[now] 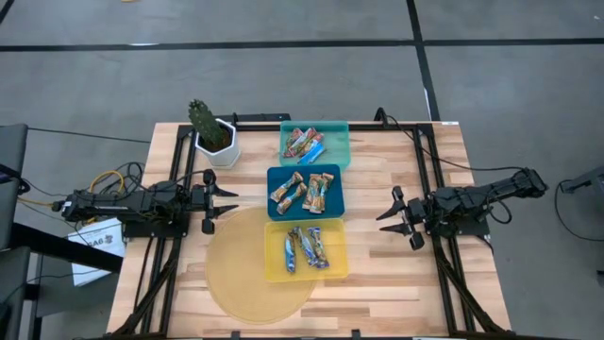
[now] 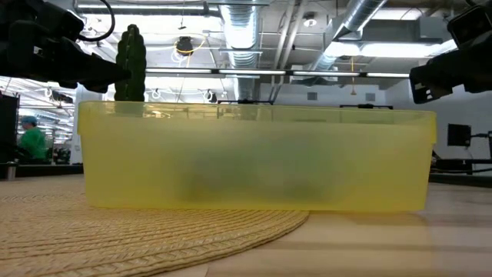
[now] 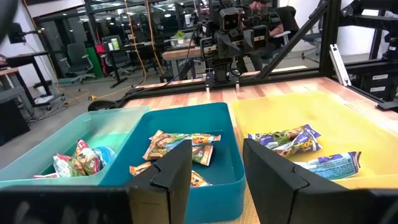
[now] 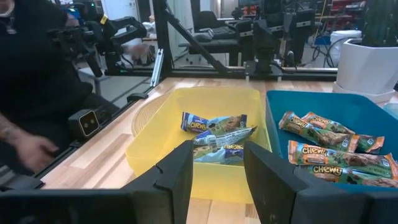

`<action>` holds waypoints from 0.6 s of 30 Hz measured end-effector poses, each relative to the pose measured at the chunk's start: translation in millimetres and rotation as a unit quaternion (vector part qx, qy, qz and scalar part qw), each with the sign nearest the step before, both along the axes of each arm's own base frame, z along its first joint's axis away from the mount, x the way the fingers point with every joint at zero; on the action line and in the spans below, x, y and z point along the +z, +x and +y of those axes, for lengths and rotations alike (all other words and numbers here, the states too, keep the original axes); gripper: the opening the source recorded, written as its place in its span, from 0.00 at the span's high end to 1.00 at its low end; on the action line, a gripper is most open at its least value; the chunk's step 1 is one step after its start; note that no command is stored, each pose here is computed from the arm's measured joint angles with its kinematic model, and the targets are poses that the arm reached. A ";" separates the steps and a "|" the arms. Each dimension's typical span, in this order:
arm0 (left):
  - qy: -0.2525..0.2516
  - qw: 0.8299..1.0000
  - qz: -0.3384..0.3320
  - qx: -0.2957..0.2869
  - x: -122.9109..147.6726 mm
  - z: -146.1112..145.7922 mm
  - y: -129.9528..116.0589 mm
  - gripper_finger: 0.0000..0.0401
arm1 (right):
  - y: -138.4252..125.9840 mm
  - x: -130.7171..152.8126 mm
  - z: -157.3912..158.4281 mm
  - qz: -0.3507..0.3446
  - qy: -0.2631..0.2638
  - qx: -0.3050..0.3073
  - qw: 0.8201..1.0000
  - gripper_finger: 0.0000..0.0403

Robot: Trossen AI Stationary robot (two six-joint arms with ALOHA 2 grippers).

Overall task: Pick and place Granola Bars by type
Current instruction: Return to Home Position

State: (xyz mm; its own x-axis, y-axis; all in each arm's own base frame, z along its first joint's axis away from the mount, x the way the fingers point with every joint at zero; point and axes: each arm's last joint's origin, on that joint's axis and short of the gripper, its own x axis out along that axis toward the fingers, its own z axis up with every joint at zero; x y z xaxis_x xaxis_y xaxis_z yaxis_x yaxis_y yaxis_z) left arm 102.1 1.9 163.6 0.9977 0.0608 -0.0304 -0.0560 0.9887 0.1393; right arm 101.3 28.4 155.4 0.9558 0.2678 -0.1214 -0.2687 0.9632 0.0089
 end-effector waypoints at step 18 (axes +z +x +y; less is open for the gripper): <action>-0.003 1.000 0.000 0.000 0.0 0.0 0.0 0.66 | 0.0 0.0 0.0 0.000 0.000 0.000 1.000 0.66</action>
State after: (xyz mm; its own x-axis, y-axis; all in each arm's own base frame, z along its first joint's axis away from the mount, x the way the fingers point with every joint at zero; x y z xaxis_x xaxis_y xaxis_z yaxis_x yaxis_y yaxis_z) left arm 102.1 1.9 163.5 0.9977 0.0607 -0.0303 -0.0561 0.9895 0.1331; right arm 101.3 28.3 155.3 0.9558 0.2678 -0.1216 -0.2687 0.9632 0.0089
